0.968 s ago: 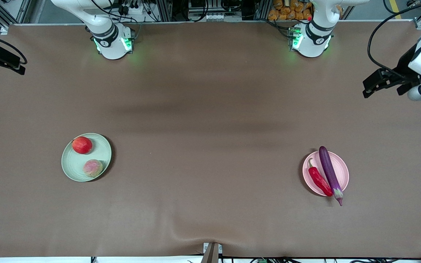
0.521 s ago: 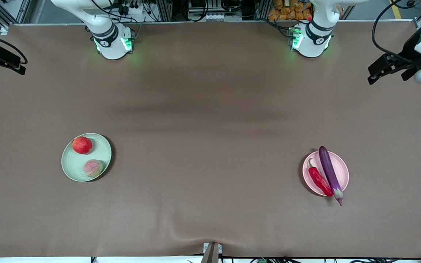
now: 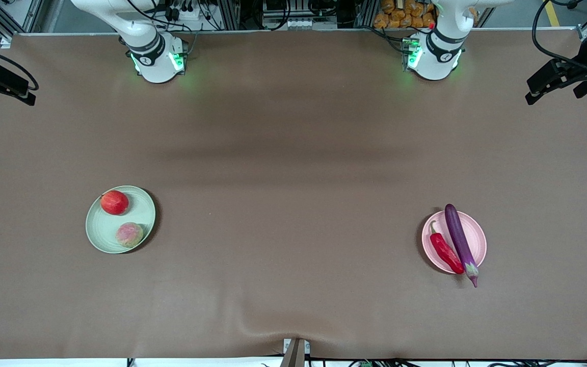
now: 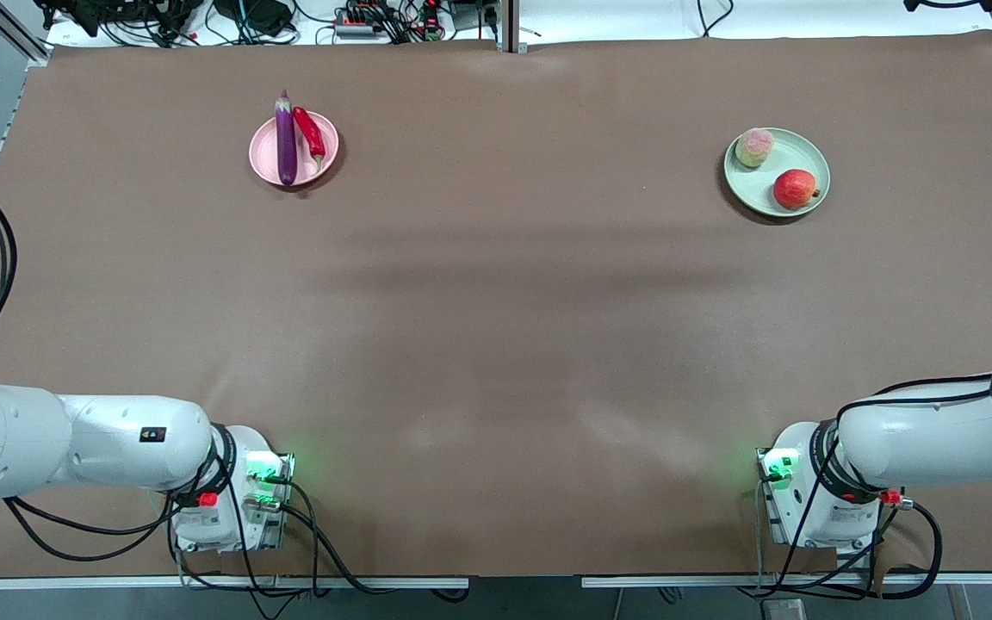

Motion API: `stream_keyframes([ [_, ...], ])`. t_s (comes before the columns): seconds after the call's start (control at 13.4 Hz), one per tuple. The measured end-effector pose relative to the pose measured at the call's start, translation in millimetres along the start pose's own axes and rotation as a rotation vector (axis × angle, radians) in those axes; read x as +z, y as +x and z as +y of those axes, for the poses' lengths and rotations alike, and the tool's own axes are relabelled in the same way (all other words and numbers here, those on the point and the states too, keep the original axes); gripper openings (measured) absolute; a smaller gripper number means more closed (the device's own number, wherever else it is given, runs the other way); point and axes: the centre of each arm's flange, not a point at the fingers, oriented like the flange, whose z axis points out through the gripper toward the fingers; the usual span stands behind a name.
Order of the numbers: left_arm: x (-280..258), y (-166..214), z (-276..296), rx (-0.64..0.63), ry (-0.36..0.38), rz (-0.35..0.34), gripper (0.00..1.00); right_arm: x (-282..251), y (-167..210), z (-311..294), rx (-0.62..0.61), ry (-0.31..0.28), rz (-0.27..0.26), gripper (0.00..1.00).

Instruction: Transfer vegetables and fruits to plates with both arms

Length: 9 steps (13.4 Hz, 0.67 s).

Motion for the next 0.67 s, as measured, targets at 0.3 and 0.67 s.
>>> stream_keyframes([
  [0.3,0.0,-0.8,-0.2,0.000,0.001,-0.006,1.00,1.0,0.3,-0.1,0.000,0.000,-0.002,1.00],
  [0.67,-0.2,-2.2,2.5,0.005,0.003,-0.011,1.00,0.1,2.1,-2.4,-0.004,0.000,0.012,1.00],
])
